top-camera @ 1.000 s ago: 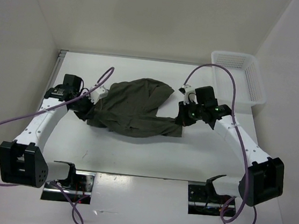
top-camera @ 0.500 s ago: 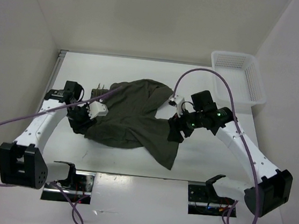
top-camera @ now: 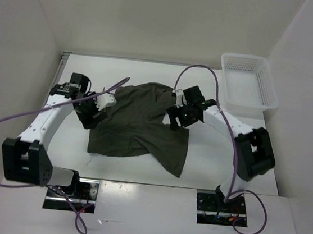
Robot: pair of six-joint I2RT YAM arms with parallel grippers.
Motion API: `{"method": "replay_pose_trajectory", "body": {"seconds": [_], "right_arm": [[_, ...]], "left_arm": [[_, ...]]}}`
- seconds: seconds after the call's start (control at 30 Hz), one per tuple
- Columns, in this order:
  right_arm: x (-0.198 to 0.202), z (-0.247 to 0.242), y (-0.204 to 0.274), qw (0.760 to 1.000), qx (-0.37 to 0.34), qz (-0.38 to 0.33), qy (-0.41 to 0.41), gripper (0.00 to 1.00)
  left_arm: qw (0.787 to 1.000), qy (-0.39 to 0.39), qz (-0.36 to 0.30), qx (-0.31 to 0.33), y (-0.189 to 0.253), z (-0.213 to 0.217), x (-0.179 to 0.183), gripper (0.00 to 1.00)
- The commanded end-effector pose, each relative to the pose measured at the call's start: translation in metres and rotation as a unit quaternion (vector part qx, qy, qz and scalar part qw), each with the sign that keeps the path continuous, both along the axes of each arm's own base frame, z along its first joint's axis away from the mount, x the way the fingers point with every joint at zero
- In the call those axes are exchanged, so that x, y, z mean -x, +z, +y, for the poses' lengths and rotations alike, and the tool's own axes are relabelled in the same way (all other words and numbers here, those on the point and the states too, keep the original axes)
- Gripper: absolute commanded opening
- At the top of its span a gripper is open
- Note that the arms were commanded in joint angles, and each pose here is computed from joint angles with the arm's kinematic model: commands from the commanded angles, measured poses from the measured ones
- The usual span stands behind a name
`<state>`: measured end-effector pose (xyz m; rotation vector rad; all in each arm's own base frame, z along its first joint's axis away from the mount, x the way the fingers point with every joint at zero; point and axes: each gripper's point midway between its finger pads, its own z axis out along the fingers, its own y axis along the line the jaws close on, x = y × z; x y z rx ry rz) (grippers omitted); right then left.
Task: Fold and stack the shorts
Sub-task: Flatten the shorts out
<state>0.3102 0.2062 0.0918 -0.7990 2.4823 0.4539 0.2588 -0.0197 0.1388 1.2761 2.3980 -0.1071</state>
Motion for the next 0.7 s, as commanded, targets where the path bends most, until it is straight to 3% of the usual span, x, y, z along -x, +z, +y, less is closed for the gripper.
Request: {"method": "replay_pose_trajectory", "body": {"seconds": [0.0,0.07,0.17,0.33,0.43,0.53,0.57,0.63,0.67], "right_arm": [[-0.069,-0.045,-0.010,0.989,0.041,-0.058,-0.131,0.82],[-0.079,-0.074,-0.036,0.984,0.054,-0.018,-0.168,0.84],[-0.080,-0.069,-0.053,0.988,0.045,0.014,-0.149,0.85],[-0.070,-0.054,-0.057,0.992,0.020,0.056,-0.108,0.85],[-0.061,-0.052,-0.063,0.992,0.014,0.071,-0.102,0.83],[-0.056,-0.046,-0.072,0.990,0.010,0.090,-0.105,0.49],[-0.058,-0.046,-0.071,0.991,0.008,0.086,-0.105,0.22],[-0.075,-0.053,-0.063,0.990,0.020,0.062,-0.127,0.02],[-0.088,-0.066,-0.058,0.987,0.020,0.049,-0.154,0.00]], "left_arm": [[0.999,0.030,0.003,0.034,-0.012,-0.015,-0.029,0.83],[1.000,0.015,0.010,0.017,-0.024,-0.015,-0.024,0.90],[0.999,-0.011,0.036,0.006,-0.039,-0.021,-0.008,1.00],[0.992,-0.059,0.100,0.042,-0.046,-0.042,0.017,1.00],[0.990,-0.074,0.117,0.008,-0.061,-0.039,0.029,1.00],[0.986,-0.099,0.135,-0.001,-0.072,-0.050,0.041,1.00],[0.983,-0.112,0.144,-0.004,-0.080,-0.057,0.048,1.00],[0.981,-0.115,0.150,-0.038,-0.090,-0.054,0.053,1.00],[0.981,-0.124,0.139,-0.047,-0.094,-0.056,0.051,1.00]]}}
